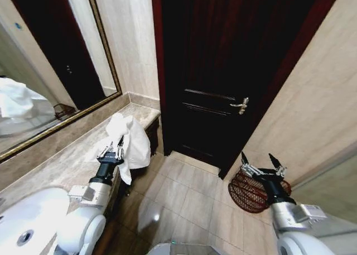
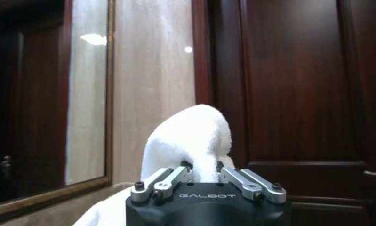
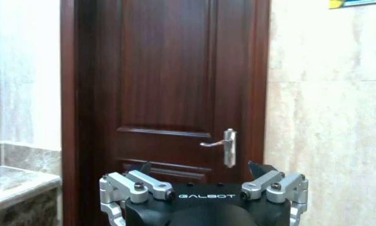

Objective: Discard the used towel into the hamper.

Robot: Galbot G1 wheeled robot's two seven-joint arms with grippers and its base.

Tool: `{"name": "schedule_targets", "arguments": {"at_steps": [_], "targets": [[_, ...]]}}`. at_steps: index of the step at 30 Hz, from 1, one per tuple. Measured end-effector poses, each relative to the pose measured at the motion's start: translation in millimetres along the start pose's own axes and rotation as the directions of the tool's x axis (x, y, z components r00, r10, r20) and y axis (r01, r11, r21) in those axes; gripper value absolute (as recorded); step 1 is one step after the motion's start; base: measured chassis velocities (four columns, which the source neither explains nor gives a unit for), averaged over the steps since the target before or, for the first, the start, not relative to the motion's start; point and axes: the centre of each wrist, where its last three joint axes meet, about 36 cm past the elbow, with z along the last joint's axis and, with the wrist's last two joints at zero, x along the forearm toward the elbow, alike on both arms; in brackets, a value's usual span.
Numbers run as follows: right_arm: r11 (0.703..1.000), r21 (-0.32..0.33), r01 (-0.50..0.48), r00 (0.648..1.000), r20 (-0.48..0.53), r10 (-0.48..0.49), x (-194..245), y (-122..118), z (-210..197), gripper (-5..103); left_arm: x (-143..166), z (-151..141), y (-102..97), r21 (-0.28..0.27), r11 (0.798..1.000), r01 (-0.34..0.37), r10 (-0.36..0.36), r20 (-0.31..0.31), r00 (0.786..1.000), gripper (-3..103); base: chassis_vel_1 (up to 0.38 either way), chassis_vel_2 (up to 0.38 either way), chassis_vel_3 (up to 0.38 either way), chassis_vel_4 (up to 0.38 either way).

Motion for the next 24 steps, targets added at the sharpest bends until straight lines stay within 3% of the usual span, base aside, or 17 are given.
{"name": "schedule_targets", "arguments": {"at_steps": [24], "targets": [[1.0,-0.009,-0.007,1.0,-0.009,0.007,1.7,2.8,1.8,100,1.6,3.7,-3.9,-0.012,1.0,-0.007,0.007,-0.008,1.0,12,-0.119,-0.113,-0.108,-0.115]]}}
